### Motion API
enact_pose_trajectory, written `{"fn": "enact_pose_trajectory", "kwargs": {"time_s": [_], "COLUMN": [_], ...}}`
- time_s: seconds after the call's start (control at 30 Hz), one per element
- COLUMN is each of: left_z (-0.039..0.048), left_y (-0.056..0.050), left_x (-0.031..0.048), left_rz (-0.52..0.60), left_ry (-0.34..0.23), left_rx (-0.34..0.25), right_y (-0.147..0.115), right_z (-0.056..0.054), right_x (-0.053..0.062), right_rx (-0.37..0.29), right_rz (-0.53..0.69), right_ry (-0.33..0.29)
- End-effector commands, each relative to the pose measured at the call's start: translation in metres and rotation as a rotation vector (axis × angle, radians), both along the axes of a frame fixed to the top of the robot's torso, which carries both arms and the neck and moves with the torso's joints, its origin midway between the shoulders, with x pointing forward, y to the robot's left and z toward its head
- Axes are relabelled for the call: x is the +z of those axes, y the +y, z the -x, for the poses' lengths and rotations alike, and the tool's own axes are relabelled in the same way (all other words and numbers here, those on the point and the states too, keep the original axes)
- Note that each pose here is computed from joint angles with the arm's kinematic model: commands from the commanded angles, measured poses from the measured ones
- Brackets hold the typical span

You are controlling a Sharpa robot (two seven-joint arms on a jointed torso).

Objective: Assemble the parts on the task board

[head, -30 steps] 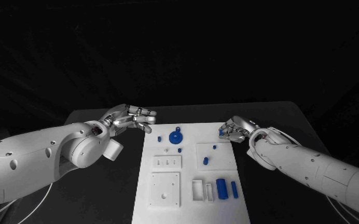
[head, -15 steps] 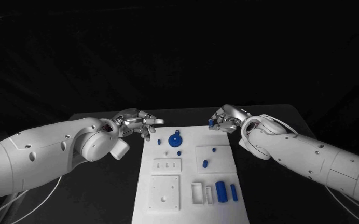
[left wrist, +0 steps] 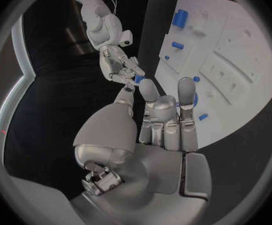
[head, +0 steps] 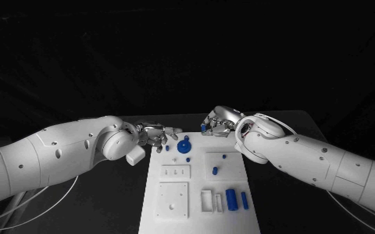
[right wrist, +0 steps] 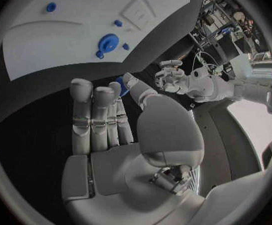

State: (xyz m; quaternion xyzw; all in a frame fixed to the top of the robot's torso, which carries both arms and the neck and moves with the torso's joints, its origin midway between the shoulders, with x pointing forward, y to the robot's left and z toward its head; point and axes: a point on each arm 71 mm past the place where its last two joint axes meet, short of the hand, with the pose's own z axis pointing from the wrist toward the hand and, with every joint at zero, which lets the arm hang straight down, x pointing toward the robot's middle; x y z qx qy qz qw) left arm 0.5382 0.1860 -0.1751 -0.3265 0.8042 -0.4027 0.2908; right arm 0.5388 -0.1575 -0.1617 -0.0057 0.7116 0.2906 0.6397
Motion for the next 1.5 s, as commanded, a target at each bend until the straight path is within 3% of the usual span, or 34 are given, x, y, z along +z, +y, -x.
{"fn": "enact_pose_trajectory", "kwargs": {"time_s": [0.03,0.43,0.6,0.97,1.5], "left_z": [-0.0004,-0.0007,-0.0009,-0.0030,-0.0037], "left_y": [-0.001,-0.012,-0.015,-0.021,-0.029], "left_x": [-0.0028,-0.0025,-0.0014,0.0012,0.0005], "left_rz": [-0.068,-0.078,-0.094,-0.142,-0.180], "left_ry": [0.034,0.020,-0.011,-0.088,-0.110], "left_rx": [0.025,0.035,0.022,0.002,-0.020], "right_y": [0.011,0.043,0.052,0.067,0.077], "right_z": [0.004,0.012,0.015,0.019,0.023], "right_x": [-0.001,-0.003,-0.005,-0.004,-0.004], "right_rx": [0.013,0.070,0.089,0.131,0.155], "right_rz": [0.055,0.065,0.066,0.061,0.059], "right_ry": [0.014,0.022,0.024,0.028,0.031]}}
